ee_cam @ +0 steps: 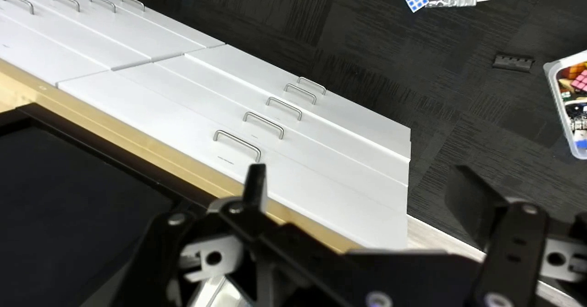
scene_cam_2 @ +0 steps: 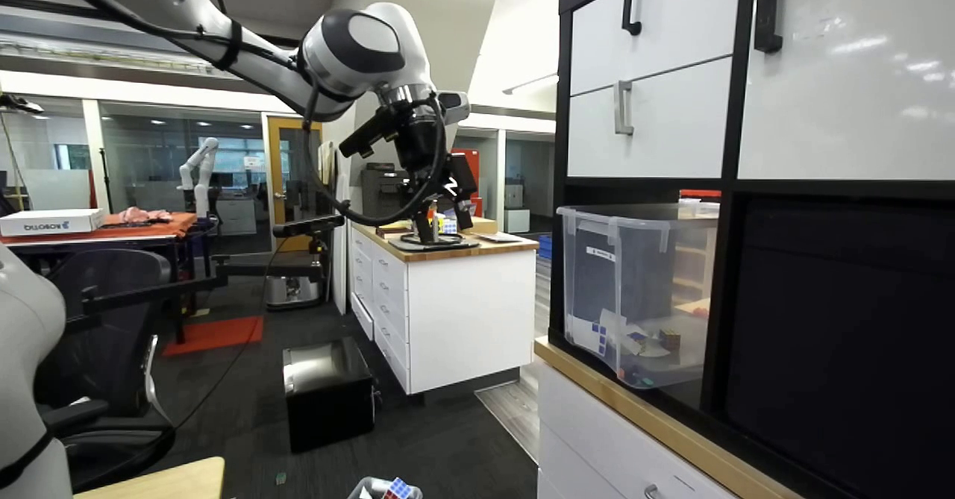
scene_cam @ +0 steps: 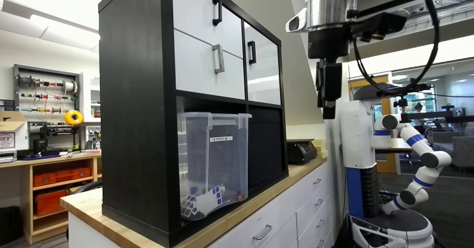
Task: Pull out the clear storage bin from underneath the cabinet
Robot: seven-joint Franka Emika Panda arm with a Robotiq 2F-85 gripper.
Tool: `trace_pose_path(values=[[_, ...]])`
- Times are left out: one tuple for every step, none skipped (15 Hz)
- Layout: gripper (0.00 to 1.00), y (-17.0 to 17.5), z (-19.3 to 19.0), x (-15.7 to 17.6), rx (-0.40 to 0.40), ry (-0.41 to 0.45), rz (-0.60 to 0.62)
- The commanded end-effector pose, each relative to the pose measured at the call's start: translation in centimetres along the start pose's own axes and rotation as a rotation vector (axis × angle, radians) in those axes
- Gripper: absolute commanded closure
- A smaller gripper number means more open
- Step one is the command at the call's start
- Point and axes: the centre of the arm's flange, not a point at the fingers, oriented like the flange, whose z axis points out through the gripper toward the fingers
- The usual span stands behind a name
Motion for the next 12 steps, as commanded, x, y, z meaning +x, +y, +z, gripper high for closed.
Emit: trace_pose_path(values=[[0.00, 2.6, 0.7, 4.1, -0.004, 0.023, -0.038], [0.00, 3.1, 1.0, 4.9, -0.003, 0.027, -0.043], [0.00, 3.7, 1.2, 5.6, 0.000, 0.029, -0.047], [0.00, 4.3, 1.4, 6.2, 0.002, 0.030, -0.051], [0.00, 4.8, 1.6, 6.8, 0.003, 0.031, -0.053], [0.00, 5.3, 1.7, 7.3, 0.009, 0.032, -0.052], [0.00, 5.7, 1.7, 7.6, 0.010, 0.033, -0.054], [0.00, 6.0, 1.6, 7.8, 0.016, 0.033, -0.055], [0.00, 6.2, 1.5, 7.8, 0.021, 0.033, -0.056], [0.00, 6.0, 1.0, 7.5, 0.031, 0.031, -0.057], [0.00, 5.3, 2.0, 7.1, 0.021, 0.026, -0.043], [0.00, 5.4, 1.8, 7.2, 0.021, 0.030, -0.045]])
